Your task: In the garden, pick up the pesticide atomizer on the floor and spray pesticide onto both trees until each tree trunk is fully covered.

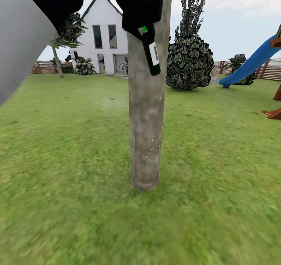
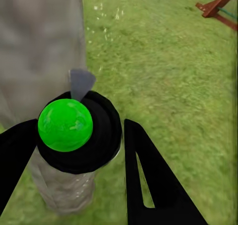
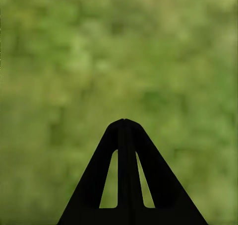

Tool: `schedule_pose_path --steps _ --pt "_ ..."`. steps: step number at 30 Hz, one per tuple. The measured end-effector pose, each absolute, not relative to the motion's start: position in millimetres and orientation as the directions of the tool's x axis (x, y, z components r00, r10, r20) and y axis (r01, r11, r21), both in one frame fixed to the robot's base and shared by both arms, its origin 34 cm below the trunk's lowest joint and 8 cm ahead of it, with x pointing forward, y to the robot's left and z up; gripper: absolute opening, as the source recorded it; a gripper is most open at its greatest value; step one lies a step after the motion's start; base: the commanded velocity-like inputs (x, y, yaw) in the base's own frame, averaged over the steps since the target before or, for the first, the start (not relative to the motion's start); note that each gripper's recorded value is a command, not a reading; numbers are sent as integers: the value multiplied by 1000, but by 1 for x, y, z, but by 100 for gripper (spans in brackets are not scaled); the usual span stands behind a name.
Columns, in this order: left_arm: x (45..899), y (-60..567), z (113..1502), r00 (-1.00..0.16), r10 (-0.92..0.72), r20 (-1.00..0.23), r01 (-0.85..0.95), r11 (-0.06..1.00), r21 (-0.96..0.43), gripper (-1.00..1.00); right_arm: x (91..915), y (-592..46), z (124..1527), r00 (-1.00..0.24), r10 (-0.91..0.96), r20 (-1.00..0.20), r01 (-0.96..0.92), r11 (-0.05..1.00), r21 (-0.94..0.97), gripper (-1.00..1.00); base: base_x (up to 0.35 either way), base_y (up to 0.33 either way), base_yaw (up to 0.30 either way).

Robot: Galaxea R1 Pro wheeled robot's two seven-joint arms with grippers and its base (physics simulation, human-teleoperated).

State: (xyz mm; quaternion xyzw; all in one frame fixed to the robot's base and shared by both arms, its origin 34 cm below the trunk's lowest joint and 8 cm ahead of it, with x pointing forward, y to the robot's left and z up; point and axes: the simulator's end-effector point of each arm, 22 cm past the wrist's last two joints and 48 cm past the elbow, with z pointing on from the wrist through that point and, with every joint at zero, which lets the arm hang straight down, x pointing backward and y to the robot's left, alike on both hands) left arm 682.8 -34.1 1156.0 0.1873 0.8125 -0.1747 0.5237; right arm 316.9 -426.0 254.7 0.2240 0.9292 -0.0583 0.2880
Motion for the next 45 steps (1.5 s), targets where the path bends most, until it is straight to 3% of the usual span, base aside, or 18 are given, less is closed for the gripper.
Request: schedule_pose_path --steps 20,37,45 --pt "663 -66 1157 -361 162 -918 539 840 -64 -100 318 -424 255 -734 381 -562 447 894 22 -100 0 0 0" --pt "720 -57 994 -590 167 -790 480 859 -177 -100 318 -424 254 -735 382 -560 447 894 23 -100 0 0 0" --pt "723 -56 978 -622 157 -767 471 858 -206 -100 318 -422 254 -736 381 -560 445 895 24 -100 0 0 0"
